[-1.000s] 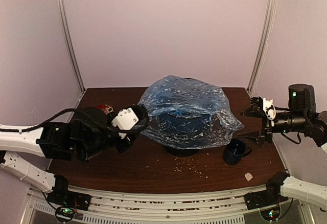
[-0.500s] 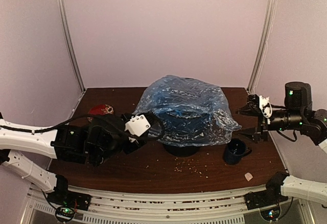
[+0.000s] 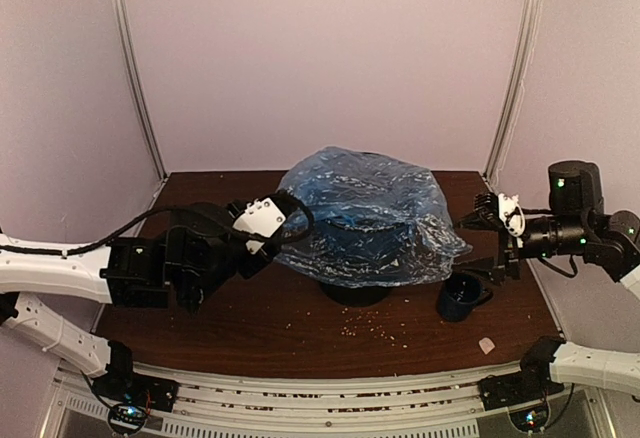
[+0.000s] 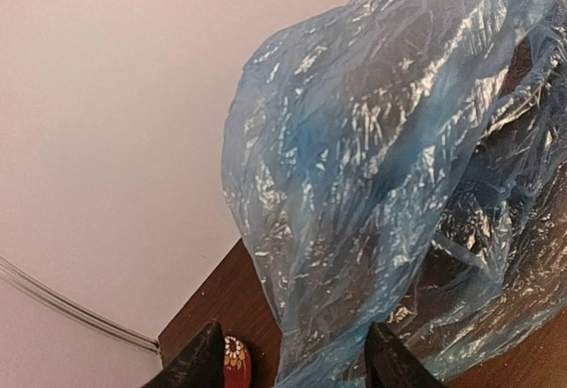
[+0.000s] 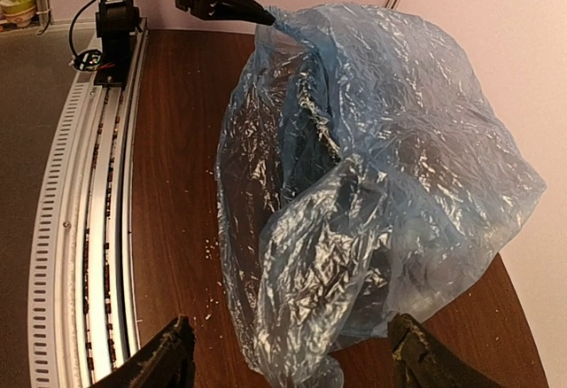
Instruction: Put the trash bags into the trash bin
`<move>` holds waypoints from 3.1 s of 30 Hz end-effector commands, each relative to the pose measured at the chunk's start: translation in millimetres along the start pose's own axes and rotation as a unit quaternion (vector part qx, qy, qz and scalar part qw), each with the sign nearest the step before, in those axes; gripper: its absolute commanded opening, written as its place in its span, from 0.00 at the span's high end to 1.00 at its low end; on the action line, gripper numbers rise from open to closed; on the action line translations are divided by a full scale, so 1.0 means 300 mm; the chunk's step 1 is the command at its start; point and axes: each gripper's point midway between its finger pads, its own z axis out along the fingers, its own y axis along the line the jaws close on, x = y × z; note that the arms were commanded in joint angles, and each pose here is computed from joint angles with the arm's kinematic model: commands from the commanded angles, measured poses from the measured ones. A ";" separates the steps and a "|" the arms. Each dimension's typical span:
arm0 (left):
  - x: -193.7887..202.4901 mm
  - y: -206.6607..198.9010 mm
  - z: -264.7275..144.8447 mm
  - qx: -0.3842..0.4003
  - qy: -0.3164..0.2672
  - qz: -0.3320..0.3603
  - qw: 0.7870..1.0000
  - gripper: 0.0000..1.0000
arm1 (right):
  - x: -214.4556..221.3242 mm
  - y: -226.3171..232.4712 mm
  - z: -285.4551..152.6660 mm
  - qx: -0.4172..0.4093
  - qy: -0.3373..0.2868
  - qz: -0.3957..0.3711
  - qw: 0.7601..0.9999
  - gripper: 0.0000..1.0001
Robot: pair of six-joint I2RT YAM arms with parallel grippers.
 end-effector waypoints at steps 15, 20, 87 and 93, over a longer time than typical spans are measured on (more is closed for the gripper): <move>-0.062 0.049 0.070 -0.030 -0.025 -0.011 0.999 0.80 | -0.046 -0.127 0.073 0.046 -0.004 0.059 0.997 0.81; -0.104 0.112 0.124 -0.042 -0.048 -0.036 0.997 1.00 | -0.047 -0.189 0.121 0.059 0.013 0.089 0.994 1.00; 0.091 -0.090 0.839 0.304 0.003 -0.310 0.901 1.00 | 0.449 -0.633 0.466 0.065 0.113 0.355 0.926 1.00; 0.071 -0.053 0.765 0.298 -0.006 -0.332 0.895 1.00 | 0.479 -0.621 0.449 0.046 0.111 0.389 0.914 1.00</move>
